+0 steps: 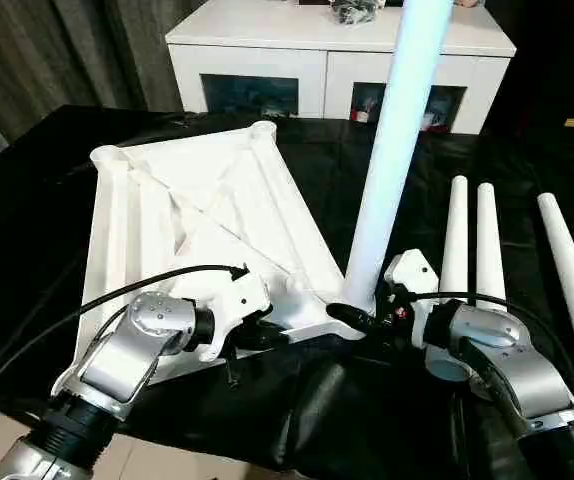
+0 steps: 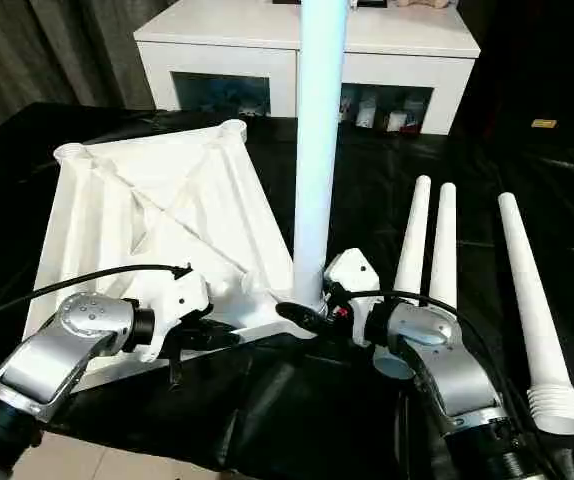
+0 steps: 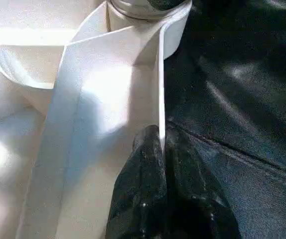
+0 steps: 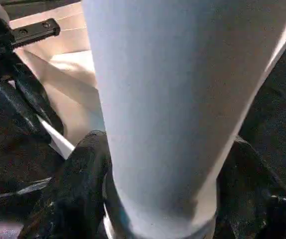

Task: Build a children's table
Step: Rotate leg to tighten

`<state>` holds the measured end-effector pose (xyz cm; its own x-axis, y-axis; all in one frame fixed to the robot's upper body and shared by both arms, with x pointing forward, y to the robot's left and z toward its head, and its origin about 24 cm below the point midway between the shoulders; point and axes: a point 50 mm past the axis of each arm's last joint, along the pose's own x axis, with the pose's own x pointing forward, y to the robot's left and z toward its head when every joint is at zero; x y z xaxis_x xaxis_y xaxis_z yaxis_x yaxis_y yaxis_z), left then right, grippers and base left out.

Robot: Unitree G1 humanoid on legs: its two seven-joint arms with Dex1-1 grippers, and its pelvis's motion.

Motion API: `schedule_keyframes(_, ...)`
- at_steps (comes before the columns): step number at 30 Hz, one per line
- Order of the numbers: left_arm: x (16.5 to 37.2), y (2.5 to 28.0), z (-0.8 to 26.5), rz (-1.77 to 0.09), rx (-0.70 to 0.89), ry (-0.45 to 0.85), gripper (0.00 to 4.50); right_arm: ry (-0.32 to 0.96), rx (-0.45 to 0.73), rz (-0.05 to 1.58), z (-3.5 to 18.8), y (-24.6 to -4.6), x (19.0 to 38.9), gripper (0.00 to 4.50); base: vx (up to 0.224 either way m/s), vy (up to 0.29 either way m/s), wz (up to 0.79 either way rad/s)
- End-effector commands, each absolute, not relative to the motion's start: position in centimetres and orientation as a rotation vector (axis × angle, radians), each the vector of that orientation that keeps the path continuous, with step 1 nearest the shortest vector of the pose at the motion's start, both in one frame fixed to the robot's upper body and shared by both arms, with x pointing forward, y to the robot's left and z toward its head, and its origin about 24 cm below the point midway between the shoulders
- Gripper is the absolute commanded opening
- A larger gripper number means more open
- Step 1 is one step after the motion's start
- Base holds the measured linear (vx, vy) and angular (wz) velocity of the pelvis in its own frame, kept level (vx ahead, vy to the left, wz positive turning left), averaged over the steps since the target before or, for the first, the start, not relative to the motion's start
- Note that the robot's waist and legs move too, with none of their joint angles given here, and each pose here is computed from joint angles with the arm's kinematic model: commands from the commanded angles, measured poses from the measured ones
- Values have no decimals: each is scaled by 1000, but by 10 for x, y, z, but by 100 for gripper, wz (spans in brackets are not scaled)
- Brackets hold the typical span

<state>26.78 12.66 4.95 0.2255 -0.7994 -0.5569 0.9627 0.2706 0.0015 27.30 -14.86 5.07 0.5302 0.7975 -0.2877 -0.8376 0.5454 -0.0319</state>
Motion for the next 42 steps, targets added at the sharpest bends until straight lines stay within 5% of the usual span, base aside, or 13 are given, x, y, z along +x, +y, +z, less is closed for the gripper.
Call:
schedule_keyframes(1,266,121,59,-1299,386,462,0,298,-182,987,44,-149,270,268,0,0,0)
schedule_keyframes(8,283,118,58,-1125,363,446,0,356,-140,665,25,-156,290,267,0,0,0)
schedule_keyframes(14,314,85,58,-799,295,414,0,411,20,211,8,-134,316,267,0,0,0)
schedule_keyframes(17,322,67,58,-712,237,397,0,431,43,117,4,-115,321,267,0,0,0)
schedule_keyframes(22,328,51,61,-672,261,340,0,381,85,285,12,-64,323,267,0,0,0)
schedule_keyframes(23,328,52,62,-684,265,332,0,348,79,313,15,-60,324,323,0,0,0)
schedule_keyframes(25,328,57,63,-685,269,334,0,315,109,362,21,-58,323,337,0,0,0)
schedule_keyframes(29,327,70,63,-737,294,327,0,245,129,369,30,-73,325,366,0,0,0)
schedule_keyframes(34,309,85,63,-911,310,326,0,173,-2,450,44,-104,322,380,0,0,0)
schedule_keyframes(42,279,110,55,-1183,352,382,0,186,-148,777,52,-136,292,380,0,0,0)
